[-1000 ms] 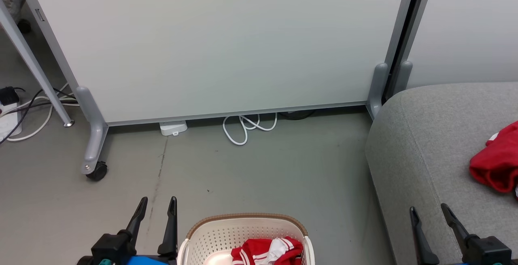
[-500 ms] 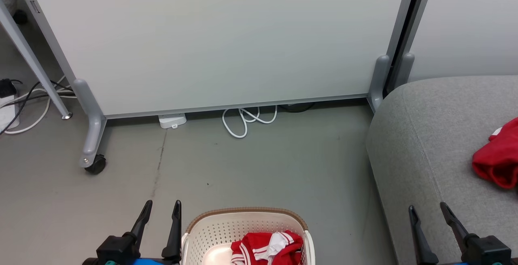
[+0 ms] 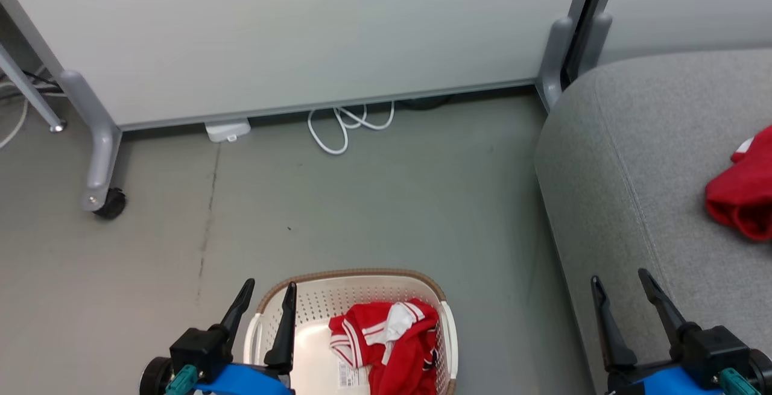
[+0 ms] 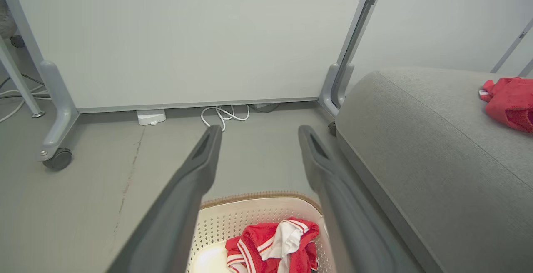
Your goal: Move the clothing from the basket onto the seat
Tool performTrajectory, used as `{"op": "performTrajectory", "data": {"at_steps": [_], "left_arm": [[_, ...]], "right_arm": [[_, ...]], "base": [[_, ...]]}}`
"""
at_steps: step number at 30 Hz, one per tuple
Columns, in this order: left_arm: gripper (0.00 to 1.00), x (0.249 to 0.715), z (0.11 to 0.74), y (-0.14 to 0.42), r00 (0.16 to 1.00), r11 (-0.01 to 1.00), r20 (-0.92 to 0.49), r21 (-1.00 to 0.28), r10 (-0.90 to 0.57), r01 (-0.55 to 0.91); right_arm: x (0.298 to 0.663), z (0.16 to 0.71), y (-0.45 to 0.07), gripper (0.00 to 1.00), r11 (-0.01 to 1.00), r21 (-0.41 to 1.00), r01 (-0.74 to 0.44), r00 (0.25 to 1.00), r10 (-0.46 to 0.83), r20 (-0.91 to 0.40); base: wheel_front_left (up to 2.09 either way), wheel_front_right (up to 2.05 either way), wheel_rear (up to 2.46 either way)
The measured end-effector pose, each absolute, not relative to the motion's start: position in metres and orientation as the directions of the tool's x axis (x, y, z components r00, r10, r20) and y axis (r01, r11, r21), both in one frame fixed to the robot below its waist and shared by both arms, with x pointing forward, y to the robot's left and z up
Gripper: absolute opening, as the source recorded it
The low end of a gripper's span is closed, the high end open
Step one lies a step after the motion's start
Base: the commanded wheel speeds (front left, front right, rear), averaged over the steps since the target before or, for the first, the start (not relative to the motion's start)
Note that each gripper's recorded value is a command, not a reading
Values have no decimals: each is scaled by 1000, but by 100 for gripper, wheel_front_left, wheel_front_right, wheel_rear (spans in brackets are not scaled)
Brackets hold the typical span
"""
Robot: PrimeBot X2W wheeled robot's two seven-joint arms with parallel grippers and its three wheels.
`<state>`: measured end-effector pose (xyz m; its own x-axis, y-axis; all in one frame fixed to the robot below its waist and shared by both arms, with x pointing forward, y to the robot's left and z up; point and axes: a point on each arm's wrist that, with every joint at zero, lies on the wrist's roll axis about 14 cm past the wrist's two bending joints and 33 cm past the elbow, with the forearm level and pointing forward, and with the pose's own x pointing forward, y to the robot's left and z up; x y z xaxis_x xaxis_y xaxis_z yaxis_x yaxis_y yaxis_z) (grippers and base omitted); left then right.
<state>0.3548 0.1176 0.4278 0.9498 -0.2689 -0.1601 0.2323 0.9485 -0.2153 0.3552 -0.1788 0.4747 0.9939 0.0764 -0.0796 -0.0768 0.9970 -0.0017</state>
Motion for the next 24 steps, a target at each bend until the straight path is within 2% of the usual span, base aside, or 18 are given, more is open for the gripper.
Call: {"op": "performTrajectory", "data": {"at_steps": [12,24], "left_arm": [[100,403,352,64,833,894,-340,-266,-436,360],[100,417,231,28,622,847,-576,-334,-531,415]], "right_arm": [[403,447,-174,100,996,1,-92,990,92,-111],[430,388,-183,100,997,7,-74,974,73,-214]], "base": [[0,0,0],[0,0,0]]}}
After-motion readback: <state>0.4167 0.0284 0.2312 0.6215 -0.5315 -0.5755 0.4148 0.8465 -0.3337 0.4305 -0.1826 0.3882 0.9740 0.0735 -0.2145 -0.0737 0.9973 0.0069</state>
